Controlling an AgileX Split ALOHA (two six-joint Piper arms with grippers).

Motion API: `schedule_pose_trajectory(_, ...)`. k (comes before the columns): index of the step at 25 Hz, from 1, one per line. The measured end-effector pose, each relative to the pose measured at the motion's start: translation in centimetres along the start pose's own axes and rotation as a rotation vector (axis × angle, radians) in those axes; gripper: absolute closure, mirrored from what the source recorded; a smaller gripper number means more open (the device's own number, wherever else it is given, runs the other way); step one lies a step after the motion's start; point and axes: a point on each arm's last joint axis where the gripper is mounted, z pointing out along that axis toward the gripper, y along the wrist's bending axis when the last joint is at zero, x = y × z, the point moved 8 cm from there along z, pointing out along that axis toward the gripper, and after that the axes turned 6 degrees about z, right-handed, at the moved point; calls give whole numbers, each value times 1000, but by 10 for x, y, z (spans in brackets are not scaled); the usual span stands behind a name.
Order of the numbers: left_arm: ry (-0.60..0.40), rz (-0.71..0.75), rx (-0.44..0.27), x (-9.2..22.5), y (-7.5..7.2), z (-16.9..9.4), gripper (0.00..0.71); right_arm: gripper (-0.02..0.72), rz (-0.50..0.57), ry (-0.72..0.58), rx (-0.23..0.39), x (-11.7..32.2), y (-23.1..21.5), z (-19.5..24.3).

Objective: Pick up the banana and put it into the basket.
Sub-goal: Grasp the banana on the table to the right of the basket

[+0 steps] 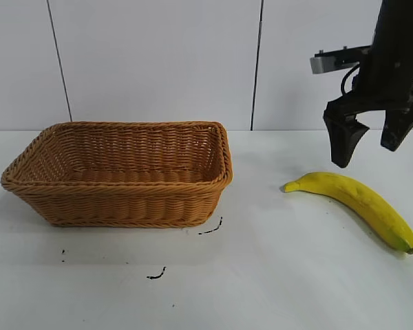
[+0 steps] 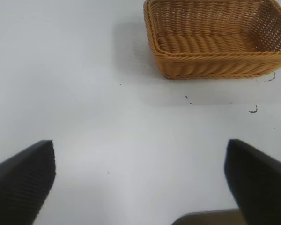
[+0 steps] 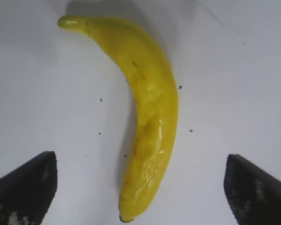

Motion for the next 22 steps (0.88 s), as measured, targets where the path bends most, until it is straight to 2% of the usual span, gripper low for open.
schedule_pose_trajectory(9,0,0,0,0,0,0,15,14,28,-36,-2,-10,-3,23)
schedule_pose_trajectory(15,0,0,0,0,0,0,15,14,29,-13,-6,-8,-2,34)
schedule_pose_trajectory(17,0,0,0,0,0,0,15,35,29,-14,-6,-8,-2,34)
schedule_pose_trajectory(19,0,0,0,0,0,0,15,125,29,-12,-6,-8,-2,34)
schedule_pose_trajectory(21,0,0,0,0,0,0,15,266,25,-3,-2,-6,-3,34)
schedule_pose_trajectory(22,0,0,0,0,0,0,15,368,23,3,0,-5,-4,34)
